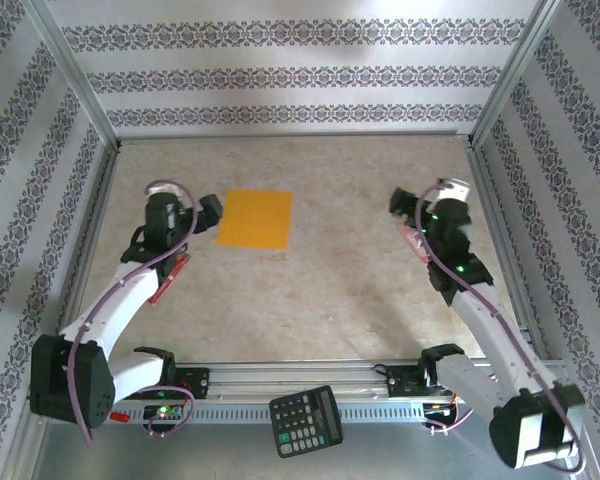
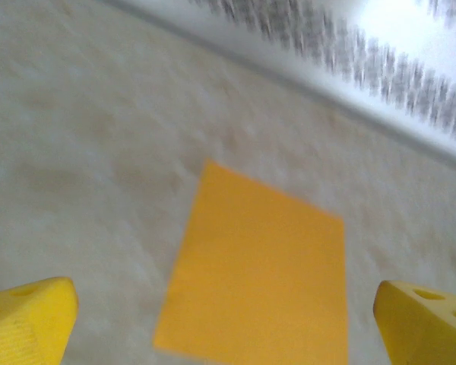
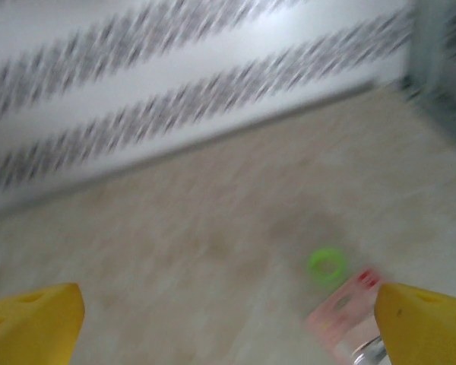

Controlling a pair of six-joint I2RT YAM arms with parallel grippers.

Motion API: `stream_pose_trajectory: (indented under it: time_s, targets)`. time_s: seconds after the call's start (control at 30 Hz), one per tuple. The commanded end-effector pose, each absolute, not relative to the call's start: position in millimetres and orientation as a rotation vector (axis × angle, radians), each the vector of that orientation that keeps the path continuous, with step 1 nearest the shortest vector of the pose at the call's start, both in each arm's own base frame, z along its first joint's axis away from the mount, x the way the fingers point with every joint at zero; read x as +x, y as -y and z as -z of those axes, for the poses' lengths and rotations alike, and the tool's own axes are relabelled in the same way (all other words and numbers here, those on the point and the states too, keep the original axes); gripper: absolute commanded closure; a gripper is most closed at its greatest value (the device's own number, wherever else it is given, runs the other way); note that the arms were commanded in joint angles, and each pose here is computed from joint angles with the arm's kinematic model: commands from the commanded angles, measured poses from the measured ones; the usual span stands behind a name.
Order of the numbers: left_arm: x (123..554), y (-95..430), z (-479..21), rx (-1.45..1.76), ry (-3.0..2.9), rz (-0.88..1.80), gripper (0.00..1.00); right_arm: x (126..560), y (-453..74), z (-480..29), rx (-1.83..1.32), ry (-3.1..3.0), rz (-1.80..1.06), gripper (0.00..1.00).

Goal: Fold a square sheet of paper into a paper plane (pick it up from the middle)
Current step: Move the square sheet of paper to the center of the table.

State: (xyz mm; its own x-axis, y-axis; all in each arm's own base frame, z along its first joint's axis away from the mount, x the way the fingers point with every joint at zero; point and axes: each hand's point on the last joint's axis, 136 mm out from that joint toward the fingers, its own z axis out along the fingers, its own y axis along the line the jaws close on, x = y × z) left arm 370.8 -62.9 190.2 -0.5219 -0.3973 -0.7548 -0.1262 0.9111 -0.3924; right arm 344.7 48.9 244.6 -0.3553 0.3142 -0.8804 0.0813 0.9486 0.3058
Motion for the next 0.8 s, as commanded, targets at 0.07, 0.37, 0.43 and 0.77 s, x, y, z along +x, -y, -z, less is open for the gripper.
stream_pose_trajectory:
  time_s: [0.07, 0.37, 0.43, 0.77]
  targets:
    - [334.9, 108.9, -156.3, -0.096, -2.515, 0.103, 0.00, 314.5, -117.1, -194.8, -0.081, -2.310, -0.236, 0.02]
    - [390.6, 149.0, -110.0, 0.137, -2.755, 0.030, 0.00, 323.0, -149.4, -182.8, -0.167, -2.324, -0.283, 0.02]
    - [408.5, 148.8, -98.1, 0.129, -2.787, 0.023, 0.00, 324.3, -150.0, -181.1, -0.167, -2.325, -0.284, 0.02]
    - [469.7, 154.4, -48.0, 0.168, -2.893, -0.080, 0.00, 317.3, -138.9, -164.9, -0.143, -2.352, -0.263, 0.02]
